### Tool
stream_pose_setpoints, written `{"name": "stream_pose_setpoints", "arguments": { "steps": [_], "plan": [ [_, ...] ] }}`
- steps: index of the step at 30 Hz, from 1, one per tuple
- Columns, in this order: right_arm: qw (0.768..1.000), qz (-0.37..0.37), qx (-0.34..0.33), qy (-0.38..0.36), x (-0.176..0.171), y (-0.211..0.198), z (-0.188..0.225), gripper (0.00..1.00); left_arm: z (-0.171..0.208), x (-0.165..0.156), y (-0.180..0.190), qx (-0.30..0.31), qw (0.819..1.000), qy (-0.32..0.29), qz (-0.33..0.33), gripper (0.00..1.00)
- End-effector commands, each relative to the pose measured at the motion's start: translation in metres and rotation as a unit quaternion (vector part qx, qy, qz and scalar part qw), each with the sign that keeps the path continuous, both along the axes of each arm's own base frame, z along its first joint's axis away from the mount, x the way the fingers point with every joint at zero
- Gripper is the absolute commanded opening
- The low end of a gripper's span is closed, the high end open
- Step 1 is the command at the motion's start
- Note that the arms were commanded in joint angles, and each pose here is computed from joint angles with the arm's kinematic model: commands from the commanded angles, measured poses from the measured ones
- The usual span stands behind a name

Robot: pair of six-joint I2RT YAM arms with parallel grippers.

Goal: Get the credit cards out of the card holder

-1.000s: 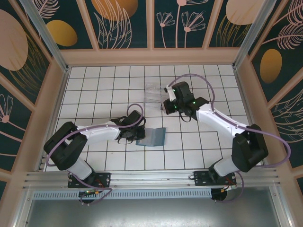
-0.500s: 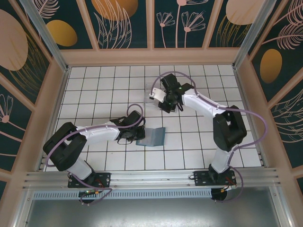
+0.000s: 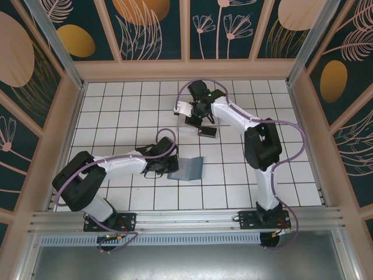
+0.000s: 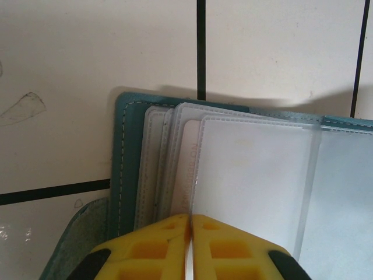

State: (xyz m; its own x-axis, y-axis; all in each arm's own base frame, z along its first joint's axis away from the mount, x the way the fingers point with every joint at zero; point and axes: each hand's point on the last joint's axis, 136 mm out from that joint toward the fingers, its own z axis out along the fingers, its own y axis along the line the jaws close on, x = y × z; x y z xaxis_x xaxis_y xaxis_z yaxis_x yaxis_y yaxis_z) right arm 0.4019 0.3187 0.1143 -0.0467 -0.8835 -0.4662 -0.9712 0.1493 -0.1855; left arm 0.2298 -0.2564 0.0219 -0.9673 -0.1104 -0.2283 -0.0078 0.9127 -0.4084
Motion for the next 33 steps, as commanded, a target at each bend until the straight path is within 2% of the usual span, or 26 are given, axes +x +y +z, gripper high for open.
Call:
{"name": "stream_pose_setpoints", "arguments": {
  "steps": [1,13,25,33],
  "plan": [
    [1.0,0.018,-0.011,0.014,0.0,-0.001,-0.007,0.0,-0.025,-0.022,0.032,0.065,0.997,0.04,0.002,0.11],
    [0.996,0.015,-0.053,0.072,-0.014,-0.014,-0.033,0.0,-0.024,-0.021,0.031,0.063,0.997,0.04,0.003,0.11],
    [0.992,-0.001,-0.083,0.092,-0.022,-0.025,-0.045,0.0,-0.023,-0.02,0.029,0.06,0.997,0.039,0.004,0.1],
    [0.992,0.004,-0.099,0.074,-0.014,-0.016,-0.056,0.15,-0.023,-0.02,0.028,0.059,0.997,0.041,0.007,0.1]
  ]
}}
